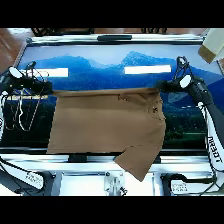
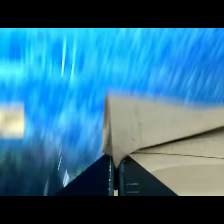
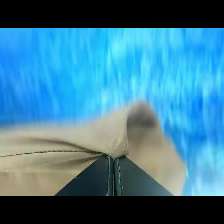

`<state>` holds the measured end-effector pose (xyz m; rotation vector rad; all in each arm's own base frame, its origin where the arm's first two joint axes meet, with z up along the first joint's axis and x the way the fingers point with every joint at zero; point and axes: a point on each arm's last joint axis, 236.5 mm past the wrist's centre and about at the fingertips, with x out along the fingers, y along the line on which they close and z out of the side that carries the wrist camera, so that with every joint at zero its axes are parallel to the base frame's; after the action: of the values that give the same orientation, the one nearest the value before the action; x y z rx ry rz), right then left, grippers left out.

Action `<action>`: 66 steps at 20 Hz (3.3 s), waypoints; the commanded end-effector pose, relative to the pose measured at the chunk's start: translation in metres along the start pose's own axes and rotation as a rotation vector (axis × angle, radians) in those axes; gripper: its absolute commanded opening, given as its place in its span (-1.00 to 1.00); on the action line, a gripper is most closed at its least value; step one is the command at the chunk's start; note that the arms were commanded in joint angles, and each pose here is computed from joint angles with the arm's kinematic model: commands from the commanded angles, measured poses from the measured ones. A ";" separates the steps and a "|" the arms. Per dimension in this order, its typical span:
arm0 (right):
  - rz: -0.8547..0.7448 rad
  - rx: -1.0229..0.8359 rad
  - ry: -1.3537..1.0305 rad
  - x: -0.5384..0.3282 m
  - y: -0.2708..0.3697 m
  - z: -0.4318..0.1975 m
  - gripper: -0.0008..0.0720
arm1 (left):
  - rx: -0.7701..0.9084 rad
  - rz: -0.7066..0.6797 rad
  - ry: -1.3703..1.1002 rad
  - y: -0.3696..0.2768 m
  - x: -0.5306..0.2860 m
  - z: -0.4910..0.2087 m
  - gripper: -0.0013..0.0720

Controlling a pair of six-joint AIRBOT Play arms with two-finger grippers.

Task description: Fold the shirts.

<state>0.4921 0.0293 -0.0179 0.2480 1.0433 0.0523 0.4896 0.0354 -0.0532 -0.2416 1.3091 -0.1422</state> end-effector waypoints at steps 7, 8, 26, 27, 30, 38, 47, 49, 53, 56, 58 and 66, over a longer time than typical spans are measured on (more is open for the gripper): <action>-0.151 -0.028 0.517 -0.029 -0.030 -0.136 -0.82 | -0.014 0.011 0.428 0.008 -0.006 -0.110 -0.86; -0.141 -0.010 0.522 -0.025 -0.028 -0.142 -0.82 | -0.025 0.009 0.448 0.008 -0.004 -0.116 -0.86; -0.212 -0.095 0.577 -0.134 -0.061 -0.141 0.39 | -0.232 0.034 0.436 -0.009 -0.084 -0.141 0.52; -0.215 -0.076 0.582 -0.150 -0.070 -0.149 0.39 | -0.209 0.029 0.428 -0.012 -0.089 -0.156 0.52; -0.219 0.018 0.554 -0.186 -0.098 -0.187 0.39 | -0.194 0.009 0.457 -0.014 -0.083 -0.227 0.52; 0.066 0.111 0.358 -0.190 -0.035 -0.195 0.39 | -0.327 -0.131 0.369 0.009 -0.057 -0.296 0.55; 0.060 0.108 0.272 -0.183 -0.038 -0.176 0.39 | -0.365 -0.213 0.364 0.014 -0.020 -0.300 0.55; 0.061 0.108 0.274 -0.183 -0.038 -0.177 0.39 | -0.390 -0.251 0.384 0.008 -0.014 -0.301 0.55; 0.063 0.109 0.275 -0.183 -0.037 -0.177 0.39 | -0.346 -0.262 0.423 -0.005 -0.004 -0.303 0.53; 0.062 0.107 0.288 -0.184 -0.037 -0.180 0.39 | -0.311 -0.279 0.414 -0.020 0.002 -0.295 -0.19; 0.058 0.108 0.326 -0.183 -0.039 -0.190 0.39 | -0.313 -0.302 0.408 -0.028 0.002 -0.292 -0.86; 0.180 0.229 0.638 -0.128 -0.021 -0.329 0.39 | -0.305 -0.309 0.376 -0.032 -0.004 -0.285 -0.86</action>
<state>0.1638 0.0327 -0.0426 0.4935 1.6152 0.1756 0.2129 -0.0188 -0.1140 -0.7002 1.6697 -0.2477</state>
